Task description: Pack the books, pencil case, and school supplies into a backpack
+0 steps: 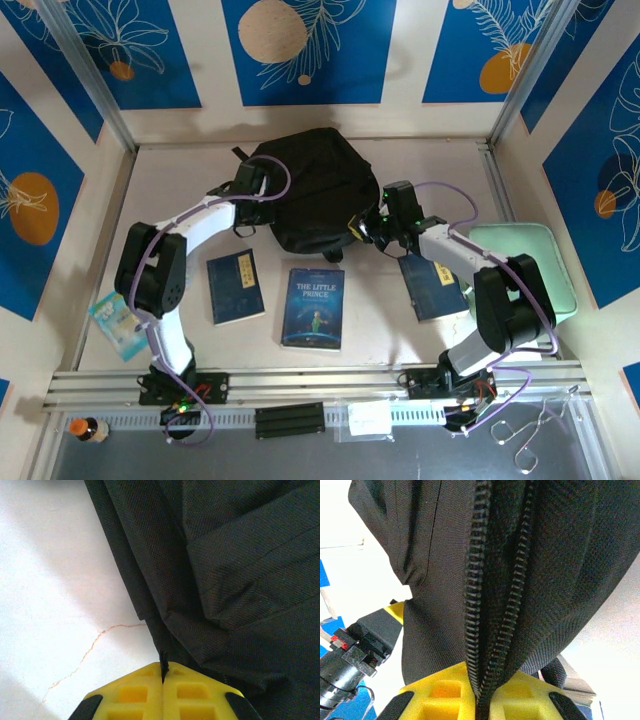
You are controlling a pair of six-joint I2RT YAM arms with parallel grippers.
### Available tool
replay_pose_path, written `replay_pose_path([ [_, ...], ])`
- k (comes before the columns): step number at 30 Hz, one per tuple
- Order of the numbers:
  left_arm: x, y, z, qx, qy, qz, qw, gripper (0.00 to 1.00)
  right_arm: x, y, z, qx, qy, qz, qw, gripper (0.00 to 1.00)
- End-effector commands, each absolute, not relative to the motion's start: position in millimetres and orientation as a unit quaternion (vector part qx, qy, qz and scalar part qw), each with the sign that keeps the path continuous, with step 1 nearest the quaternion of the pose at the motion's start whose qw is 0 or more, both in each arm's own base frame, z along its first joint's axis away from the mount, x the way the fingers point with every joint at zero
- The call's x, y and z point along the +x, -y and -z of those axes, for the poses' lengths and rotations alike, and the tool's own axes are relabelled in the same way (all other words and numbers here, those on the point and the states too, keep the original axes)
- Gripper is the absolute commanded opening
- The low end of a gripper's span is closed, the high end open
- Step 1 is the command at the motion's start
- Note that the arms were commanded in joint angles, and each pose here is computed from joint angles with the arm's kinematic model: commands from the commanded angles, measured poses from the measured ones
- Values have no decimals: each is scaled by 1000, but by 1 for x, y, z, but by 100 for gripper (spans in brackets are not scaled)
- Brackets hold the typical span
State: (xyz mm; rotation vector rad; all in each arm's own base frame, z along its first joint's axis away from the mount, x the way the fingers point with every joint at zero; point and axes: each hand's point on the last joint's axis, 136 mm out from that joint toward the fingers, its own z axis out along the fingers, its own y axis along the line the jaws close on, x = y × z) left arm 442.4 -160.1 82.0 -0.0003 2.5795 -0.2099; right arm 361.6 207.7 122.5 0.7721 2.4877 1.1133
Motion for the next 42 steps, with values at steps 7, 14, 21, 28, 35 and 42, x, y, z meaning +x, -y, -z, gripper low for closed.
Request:
replay_pose_path([
  [7, 426, 171, -68, 59, -957, 164, 233, 0, 351, -191, -105, 296, -874, -356, 149, 16],
  [14, 399, 179, -53, 75, -959, 180, 204, 0, 337, -199, -84, 332, -875, -337, 107, 62],
  [21, 405, 180, -60, 70, -956, 180, 221, 0, 337, -224, -86, 354, -864, -347, 91, 72],
  [28, 411, 157, -57, 33, -964, 122, 234, 0, 337, -219, -69, 383, -864, -314, 90, 37],
  [35, 414, 120, -46, -47, -972, 44, 227, 0, 335, -202, -73, 380, -864, -303, 129, 13],
  [42, 448, 104, -48, -104, -962, 42, 250, 0, 339, -209, -79, 364, -861, -329, 135, 13],
])
